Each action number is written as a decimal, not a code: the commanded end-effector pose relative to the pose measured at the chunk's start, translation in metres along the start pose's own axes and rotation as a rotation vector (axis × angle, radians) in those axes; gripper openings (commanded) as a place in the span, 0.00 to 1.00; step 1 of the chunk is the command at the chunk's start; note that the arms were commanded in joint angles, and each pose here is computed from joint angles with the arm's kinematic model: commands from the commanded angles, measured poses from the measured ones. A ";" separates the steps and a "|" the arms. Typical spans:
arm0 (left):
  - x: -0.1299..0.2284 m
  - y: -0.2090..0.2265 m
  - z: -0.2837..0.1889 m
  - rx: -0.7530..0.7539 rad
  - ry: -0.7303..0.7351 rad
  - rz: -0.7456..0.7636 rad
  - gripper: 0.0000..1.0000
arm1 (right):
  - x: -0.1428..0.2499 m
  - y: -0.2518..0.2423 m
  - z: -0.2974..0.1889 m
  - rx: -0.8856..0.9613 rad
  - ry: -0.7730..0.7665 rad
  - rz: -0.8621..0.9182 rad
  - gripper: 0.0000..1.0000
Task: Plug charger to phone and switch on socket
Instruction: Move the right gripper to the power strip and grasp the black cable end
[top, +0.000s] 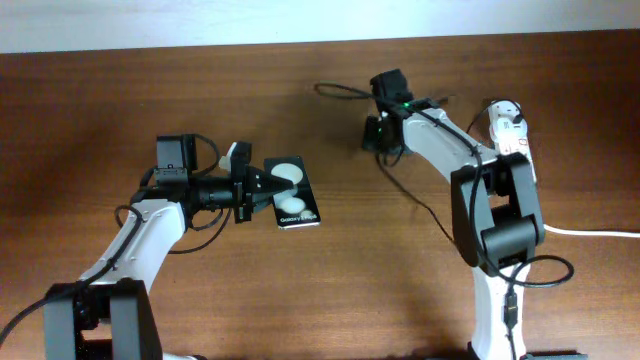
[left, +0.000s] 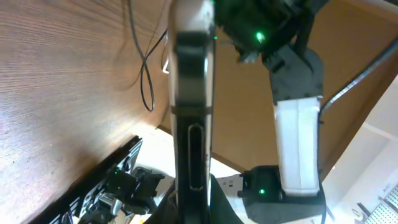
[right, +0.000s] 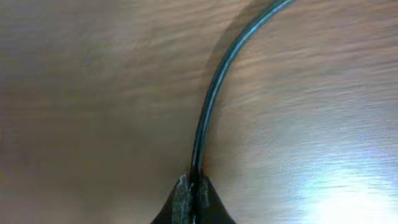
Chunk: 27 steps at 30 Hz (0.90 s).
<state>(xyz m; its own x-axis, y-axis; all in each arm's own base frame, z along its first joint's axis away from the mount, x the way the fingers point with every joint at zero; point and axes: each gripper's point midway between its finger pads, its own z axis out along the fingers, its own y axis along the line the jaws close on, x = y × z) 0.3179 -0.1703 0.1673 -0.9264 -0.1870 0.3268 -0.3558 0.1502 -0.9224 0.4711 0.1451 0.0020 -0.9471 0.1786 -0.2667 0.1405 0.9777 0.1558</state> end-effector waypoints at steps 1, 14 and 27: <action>0.001 -0.005 0.000 0.012 0.011 0.022 0.00 | 0.067 0.023 -0.006 -0.046 0.232 -0.092 0.04; 0.001 -0.005 0.000 0.011 0.010 0.023 0.00 | 0.021 -0.021 -0.002 0.066 0.084 0.292 0.99; -0.002 -0.003 0.000 -0.001 -0.007 0.023 0.00 | -0.077 -0.031 -0.087 0.160 -0.188 0.514 0.99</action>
<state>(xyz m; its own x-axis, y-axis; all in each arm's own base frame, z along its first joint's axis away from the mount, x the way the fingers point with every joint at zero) 0.3207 -0.1690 0.1630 -0.9233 -0.2107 0.3211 -0.3578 0.1678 -0.9186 0.5036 0.0838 0.1124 -0.6934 0.6281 -0.3532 0.6232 0.7688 0.1436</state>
